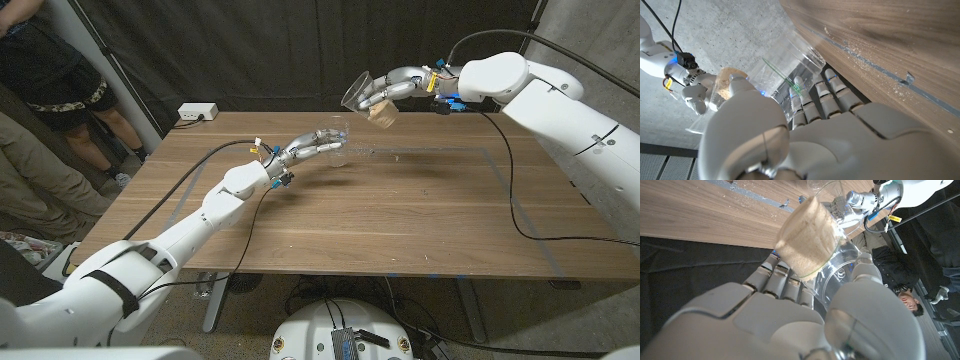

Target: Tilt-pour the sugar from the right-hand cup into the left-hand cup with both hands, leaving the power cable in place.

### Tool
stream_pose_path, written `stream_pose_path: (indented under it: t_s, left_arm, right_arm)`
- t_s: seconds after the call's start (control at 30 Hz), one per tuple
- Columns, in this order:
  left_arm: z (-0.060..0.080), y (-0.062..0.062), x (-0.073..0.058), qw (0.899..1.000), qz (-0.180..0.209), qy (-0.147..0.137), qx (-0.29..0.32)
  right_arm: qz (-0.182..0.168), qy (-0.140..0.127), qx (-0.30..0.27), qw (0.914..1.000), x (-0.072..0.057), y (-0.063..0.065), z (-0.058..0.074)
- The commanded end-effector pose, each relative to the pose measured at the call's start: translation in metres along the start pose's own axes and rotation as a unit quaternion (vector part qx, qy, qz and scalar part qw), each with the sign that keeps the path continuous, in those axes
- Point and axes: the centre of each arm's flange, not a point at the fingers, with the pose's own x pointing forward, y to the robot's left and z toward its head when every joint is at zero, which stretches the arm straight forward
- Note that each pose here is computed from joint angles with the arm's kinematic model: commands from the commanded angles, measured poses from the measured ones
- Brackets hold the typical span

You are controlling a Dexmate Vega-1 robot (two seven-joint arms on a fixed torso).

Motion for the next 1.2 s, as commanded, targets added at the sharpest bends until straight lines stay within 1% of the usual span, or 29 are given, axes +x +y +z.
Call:
stream_pose_path:
  t_s: [0.03, 0.3, 0.53, 0.6, 0.77, 1.2]
  left_arm:
    - [0.001, 0.001, 0.002, 1.0, -0.015, 0.005, 0.012]
    - [0.002, 0.002, 0.0, 1.0, -0.014, 0.007, 0.01]
    - [0.002, 0.001, -0.001, 1.0, -0.015, 0.007, 0.007]
    - [0.002, 0.0, -0.001, 1.0, -0.015, 0.007, 0.006]
    - [0.002, 0.0, -0.001, 1.0, -0.018, 0.005, 0.006]
    - [0.003, 0.0, 0.0, 1.0, -0.023, 0.008, 0.008]
  right_arm:
    - [0.023, 0.003, -0.028, 0.9993, 0.007, 0.001, 0.006]
    - [0.032, 0.005, -0.032, 0.999, 0.012, 0.0, 0.003]
    - [0.042, 0.01, -0.051, 0.9978, 0.017, -0.001, -0.001]
    - [0.046, 0.015, -0.06, 0.997, 0.018, -0.001, -0.002]
    - [0.054, 0.016, -0.069, 0.996, 0.021, 0.0, -0.004]
    - [0.065, 0.021, -0.097, 0.993, 0.023, 0.001, -0.004]
